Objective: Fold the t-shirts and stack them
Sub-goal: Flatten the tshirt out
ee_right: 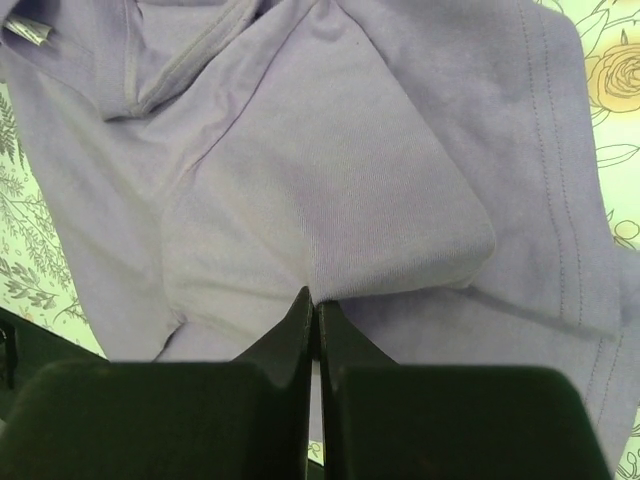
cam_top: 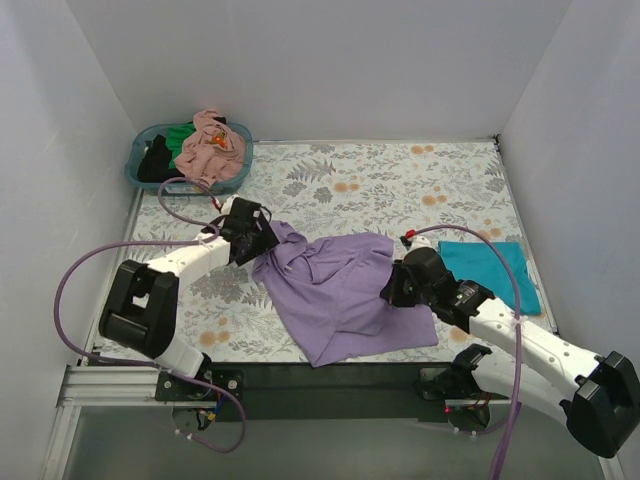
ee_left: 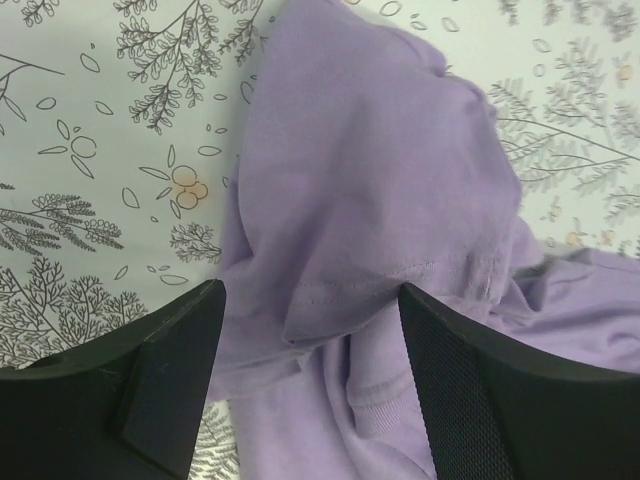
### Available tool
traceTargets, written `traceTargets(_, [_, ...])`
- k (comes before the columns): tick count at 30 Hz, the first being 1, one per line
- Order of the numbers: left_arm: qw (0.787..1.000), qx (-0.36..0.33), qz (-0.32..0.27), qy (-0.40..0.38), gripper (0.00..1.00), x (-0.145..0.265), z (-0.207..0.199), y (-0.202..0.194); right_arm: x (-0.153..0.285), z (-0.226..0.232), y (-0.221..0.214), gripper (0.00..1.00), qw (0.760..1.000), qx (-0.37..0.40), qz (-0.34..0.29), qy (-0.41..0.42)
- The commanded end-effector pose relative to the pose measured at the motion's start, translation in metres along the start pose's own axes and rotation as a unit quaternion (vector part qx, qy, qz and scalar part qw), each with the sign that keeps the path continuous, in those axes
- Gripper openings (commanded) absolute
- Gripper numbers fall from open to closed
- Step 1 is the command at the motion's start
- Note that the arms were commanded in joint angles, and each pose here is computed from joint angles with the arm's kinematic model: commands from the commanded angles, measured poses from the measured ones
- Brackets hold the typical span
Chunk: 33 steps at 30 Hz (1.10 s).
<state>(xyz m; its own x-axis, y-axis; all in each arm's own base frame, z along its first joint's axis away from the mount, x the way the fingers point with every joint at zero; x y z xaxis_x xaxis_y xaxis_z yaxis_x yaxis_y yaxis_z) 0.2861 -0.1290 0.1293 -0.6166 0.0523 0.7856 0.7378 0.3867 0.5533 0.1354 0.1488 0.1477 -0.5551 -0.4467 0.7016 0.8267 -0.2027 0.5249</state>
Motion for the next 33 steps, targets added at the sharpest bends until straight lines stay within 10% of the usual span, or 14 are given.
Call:
traceTargets(1, [1.0,-0.019,-0.01,0.019,0.68,-0.004,-0.001,0.01,0.012,0.011,0.017,0.01,0.999,0.009,-0.034,0.013])
traceTargets(3, [0.999,-0.023,-0.01,0.025,0.6,-0.004,-0.001,0.011,0.014,0.011,0.018,0.01,0.999,0.01,-0.037,0.007])
traceTargets(8, [0.999,-0.007,-0.04,0.028,0.0,0.017,-0.005,0.027,0.024,0.01,0.026,0.01,0.998,0.015,-0.06,-0.01])
traceTargets(20, [0.959,0.054,-0.21,-0.181,0.0,0.19,-0.025,0.082,0.146,0.055,0.103,0.01,0.969,0.059,-0.238,0.041])
traceTargets(33, [0.787,0.098,-0.466,-0.392,0.0,0.473,0.018,0.11,0.393,0.115,0.151,0.01,0.819,0.163,-0.455,0.31])
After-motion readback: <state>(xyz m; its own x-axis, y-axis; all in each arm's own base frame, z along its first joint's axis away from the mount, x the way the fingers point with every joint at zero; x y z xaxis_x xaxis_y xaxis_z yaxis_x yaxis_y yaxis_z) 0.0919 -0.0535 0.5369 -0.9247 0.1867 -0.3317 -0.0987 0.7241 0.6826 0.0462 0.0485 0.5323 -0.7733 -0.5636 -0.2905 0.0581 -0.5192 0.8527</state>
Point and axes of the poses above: each gripper's point midway between its finger pads, its own x axis back along the fingers, its own z axis along the line the jaws close on, y = z × x, the point moved 9 cm from there along x, back along the fingers, and after that the axes turned 7 degrees about -x, right-handed, at the moved point
